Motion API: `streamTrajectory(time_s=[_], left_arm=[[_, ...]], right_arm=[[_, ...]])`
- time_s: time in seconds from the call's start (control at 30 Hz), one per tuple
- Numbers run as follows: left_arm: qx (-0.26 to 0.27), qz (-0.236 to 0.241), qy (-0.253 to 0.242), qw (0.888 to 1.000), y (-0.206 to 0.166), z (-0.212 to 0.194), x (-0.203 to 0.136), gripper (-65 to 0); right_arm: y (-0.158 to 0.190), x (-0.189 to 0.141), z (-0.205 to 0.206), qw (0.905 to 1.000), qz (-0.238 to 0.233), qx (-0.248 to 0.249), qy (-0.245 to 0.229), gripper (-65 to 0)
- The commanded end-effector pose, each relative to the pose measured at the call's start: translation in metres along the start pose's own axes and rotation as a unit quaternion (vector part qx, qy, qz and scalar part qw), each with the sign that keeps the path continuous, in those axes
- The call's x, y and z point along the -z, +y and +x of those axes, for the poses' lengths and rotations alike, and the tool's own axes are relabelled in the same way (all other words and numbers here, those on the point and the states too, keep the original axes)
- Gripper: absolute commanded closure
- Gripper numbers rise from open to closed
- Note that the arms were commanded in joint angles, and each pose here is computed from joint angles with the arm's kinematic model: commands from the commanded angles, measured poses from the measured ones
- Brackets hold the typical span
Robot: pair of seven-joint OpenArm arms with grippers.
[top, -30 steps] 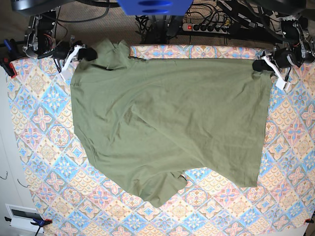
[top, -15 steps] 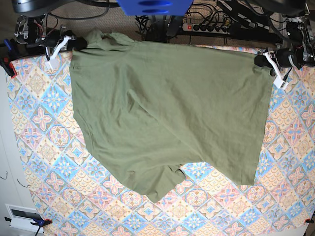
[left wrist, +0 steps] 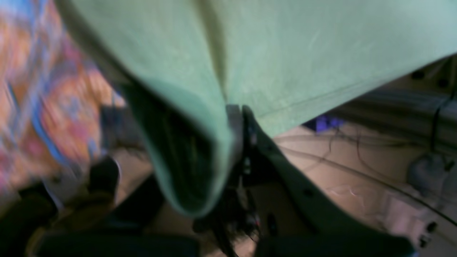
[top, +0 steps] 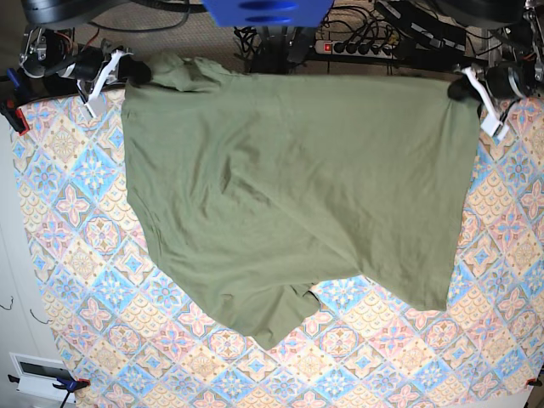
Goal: Layout the t-shirt on the table in an organized manner, then fold the t-shirt properly
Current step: 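Lift the shirt's shoulder edge with both grippers and pull it taut, then lower the held edge with both grippers, laying the shirt flat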
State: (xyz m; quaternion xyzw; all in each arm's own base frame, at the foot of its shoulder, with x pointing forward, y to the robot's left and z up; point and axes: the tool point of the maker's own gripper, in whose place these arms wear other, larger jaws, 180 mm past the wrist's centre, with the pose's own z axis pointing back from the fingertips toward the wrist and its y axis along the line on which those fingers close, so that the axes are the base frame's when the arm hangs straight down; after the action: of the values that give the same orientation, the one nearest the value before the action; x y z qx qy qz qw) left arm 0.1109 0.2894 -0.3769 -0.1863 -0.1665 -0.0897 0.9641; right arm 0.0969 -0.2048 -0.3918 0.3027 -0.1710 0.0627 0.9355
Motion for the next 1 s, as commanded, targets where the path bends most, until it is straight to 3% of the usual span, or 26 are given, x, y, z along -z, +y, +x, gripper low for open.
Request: streamTrajectory(time_s=[0.0, 0.37, 0.5, 0.67, 0.97], left_arm=[[0.004, 0.010, -0.013, 1.000, 0.006, 0.006, -0.013, 0.0], [-0.006, 0.024, -0.016, 1.000, 0.013, 0.000, -0.023, 0.0], [-0.007, 0.024, -0.018, 1.000, 0.013, 0.001, -0.024, 0.0], [-0.023, 0.007, -0.016, 1.000, 0.006, -0.010, -0.028, 0.0], [-0.061, 0.023, -0.100, 0.993, 0.019, 0.005, -0.070, 0.0]], right_arm=[[0.000, -0.007, 0.009, 0.9998, -0.003, -0.015, -0.009, -0.2], [0.011, -0.027, 0.001, 0.9974, -0.014, -0.065, 0.027, -0.2], [0.025, -0.030, 0.008, 0.9984, 0.021, -0.051, -0.002, -0.3], [0.024, -0.045, 0.017, 0.9981, 0.009, -0.055, -0.026, -0.3], [0.027, -0.047, 0.024, 0.9971, 0.007, -0.068, -0.034, -0.3]])
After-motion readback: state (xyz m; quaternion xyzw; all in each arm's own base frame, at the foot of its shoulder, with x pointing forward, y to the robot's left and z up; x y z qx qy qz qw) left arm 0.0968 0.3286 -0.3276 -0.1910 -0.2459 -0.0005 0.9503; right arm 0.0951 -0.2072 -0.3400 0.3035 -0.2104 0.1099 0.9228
